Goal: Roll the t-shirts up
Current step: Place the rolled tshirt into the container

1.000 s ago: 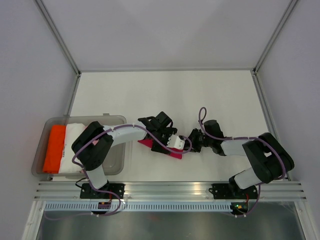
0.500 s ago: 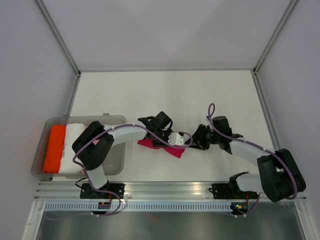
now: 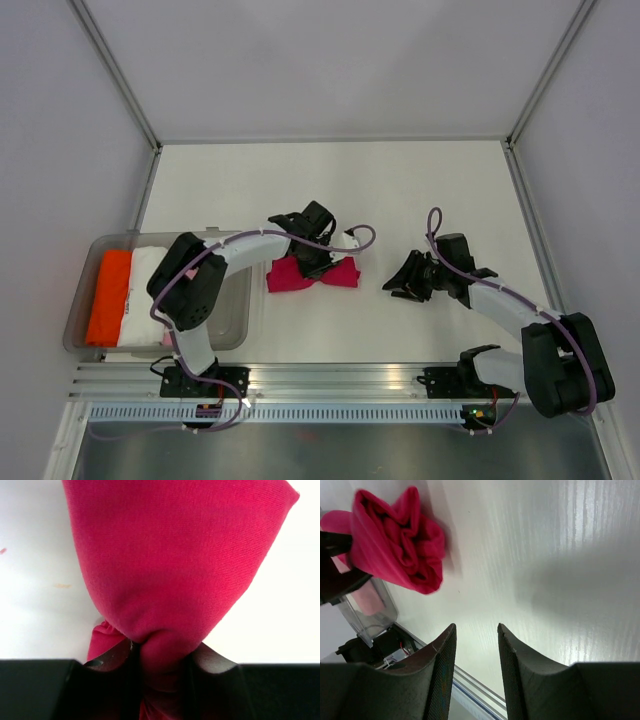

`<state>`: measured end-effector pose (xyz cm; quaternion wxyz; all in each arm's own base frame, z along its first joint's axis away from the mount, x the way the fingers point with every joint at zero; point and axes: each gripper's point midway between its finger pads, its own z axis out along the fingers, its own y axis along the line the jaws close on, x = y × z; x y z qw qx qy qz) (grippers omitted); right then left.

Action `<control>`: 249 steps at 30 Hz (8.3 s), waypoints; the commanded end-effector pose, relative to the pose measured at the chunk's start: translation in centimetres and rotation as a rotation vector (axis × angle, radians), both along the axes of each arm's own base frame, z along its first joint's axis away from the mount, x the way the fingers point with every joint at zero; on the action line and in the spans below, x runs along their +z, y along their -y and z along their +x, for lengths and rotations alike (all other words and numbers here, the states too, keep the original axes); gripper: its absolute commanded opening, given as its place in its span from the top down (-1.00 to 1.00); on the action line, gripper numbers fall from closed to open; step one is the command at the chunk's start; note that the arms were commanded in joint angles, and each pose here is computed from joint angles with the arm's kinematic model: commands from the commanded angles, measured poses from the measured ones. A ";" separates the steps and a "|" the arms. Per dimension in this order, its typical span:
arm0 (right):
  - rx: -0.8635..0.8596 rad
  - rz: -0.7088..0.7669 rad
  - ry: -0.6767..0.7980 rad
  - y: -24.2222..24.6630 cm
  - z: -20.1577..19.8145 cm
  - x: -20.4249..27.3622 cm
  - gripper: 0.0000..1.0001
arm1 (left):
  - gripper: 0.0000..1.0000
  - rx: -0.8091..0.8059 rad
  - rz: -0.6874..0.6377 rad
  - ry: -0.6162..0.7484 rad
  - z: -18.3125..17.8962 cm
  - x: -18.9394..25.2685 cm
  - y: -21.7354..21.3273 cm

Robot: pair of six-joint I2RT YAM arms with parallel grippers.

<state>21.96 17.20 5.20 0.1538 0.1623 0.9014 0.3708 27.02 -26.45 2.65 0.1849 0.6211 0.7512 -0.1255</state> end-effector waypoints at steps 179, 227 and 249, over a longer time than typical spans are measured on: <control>0.052 -0.132 0.085 2.2 1.9 -0.1 0.10 | 0.16 1.065 -0.090 0.063 8.0 4.5 -28.8; 0.390 0.372 0.337 -34.7 5.8 6.8 0.19 | 0.04 0.373 -0.011 -0.219 -12.9 -1.2 -24.1; 0.382 0.384 0.334 -34.6 5.5 7.3 0.32 | 0.00 0.175 0.121 -0.138 -11.7 5.1 -27.5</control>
